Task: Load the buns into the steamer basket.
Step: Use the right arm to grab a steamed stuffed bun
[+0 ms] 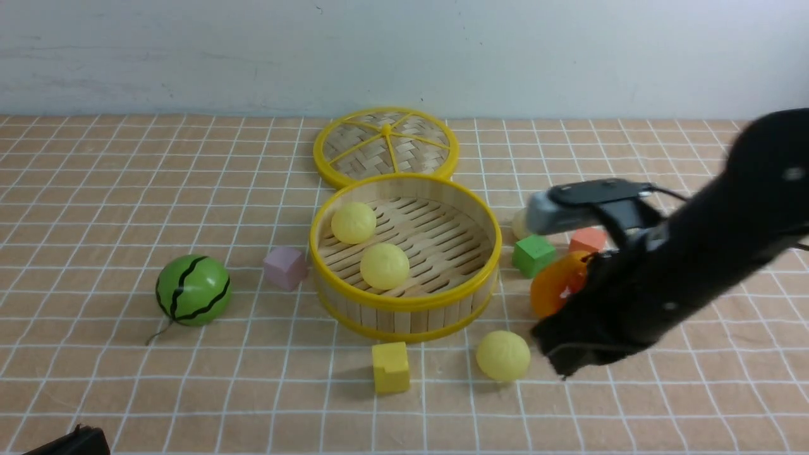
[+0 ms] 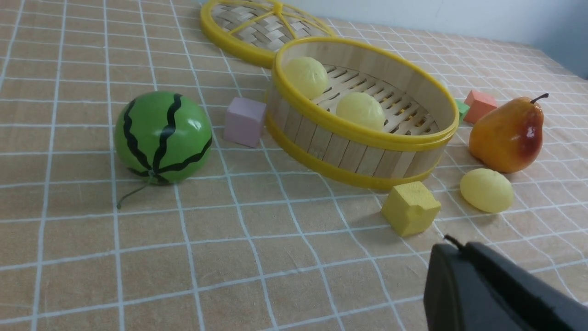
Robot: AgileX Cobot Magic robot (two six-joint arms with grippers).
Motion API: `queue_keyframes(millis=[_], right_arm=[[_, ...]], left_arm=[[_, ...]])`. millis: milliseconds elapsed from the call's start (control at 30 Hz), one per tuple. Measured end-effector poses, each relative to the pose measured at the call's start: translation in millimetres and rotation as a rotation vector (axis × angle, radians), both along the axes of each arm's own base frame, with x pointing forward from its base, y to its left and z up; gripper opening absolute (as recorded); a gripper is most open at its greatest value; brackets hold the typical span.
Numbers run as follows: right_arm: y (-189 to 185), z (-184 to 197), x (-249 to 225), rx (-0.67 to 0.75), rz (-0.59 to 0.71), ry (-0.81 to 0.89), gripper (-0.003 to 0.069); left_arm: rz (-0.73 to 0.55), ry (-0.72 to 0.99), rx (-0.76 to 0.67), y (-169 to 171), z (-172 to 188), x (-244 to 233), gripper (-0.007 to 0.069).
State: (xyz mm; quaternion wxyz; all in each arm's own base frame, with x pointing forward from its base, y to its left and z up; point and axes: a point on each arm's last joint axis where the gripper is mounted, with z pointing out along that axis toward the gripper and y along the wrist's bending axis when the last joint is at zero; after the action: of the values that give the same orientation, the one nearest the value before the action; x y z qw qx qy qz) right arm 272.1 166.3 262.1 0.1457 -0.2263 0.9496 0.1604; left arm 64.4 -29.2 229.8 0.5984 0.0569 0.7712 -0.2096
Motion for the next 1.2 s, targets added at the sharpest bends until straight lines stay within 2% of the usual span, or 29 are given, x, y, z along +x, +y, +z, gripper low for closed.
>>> queue_keyframes(millis=[33, 133, 200, 333, 467, 600, 1000, 1133, 1167, 1200], right_arm=[[16, -10, 10, -0.052, 0.022, 0.002, 0.0042], [30, -23, 24, -0.117, 0.019, -0.003, 0.0091], [38, -31, 39, -0.165, -0.008, -0.023, 0.0164], [41, -42, 54, -0.187, -0.058, -0.042, 0.0282], [40, -54, 63, -0.189, -0.08, -0.041, 0.0333], [36, -62, 72, -0.172, -0.119, -0.054, 0.0335], [39, -81, 81, -0.134, -0.159, -0.031, 0.0253], [39, -82, 81, -0.138, -0.158, -0.023, 0.0199], [39, -81, 80, -0.144, -0.155, -0.016, 0.0166], [39, -79, 79, -0.148, -0.145, -0.01, 0.0101]], left_arm=[[0.0, 0.0, 0.0, 0, 0, 0, -0.0006], [0.0, 0.0, 0.0, 0, 0, 0, -0.0003], [0.0, 0.0, 0.0, 0, 0, 0, -0.0002], [0.0, 0.0, 0.0, 0, 0, 0, 0.0002], [0.0, 0.0, 0.0, 0, 0, 0, 0.0004], [0.0, 0.0, 0.0, 0, 0, 0, 0.0004], [0.0, 0.0, 0.0, 0, 0, 0, 0.0018], [0.0, 0.0, 0.0, 0, 0, 0, 0.0021], [0.0, 0.0, 0.0, 0, 0, 0, 0.0021], [0.0, 0.0, 0.0, 0, 0, 0, 0.0021]])
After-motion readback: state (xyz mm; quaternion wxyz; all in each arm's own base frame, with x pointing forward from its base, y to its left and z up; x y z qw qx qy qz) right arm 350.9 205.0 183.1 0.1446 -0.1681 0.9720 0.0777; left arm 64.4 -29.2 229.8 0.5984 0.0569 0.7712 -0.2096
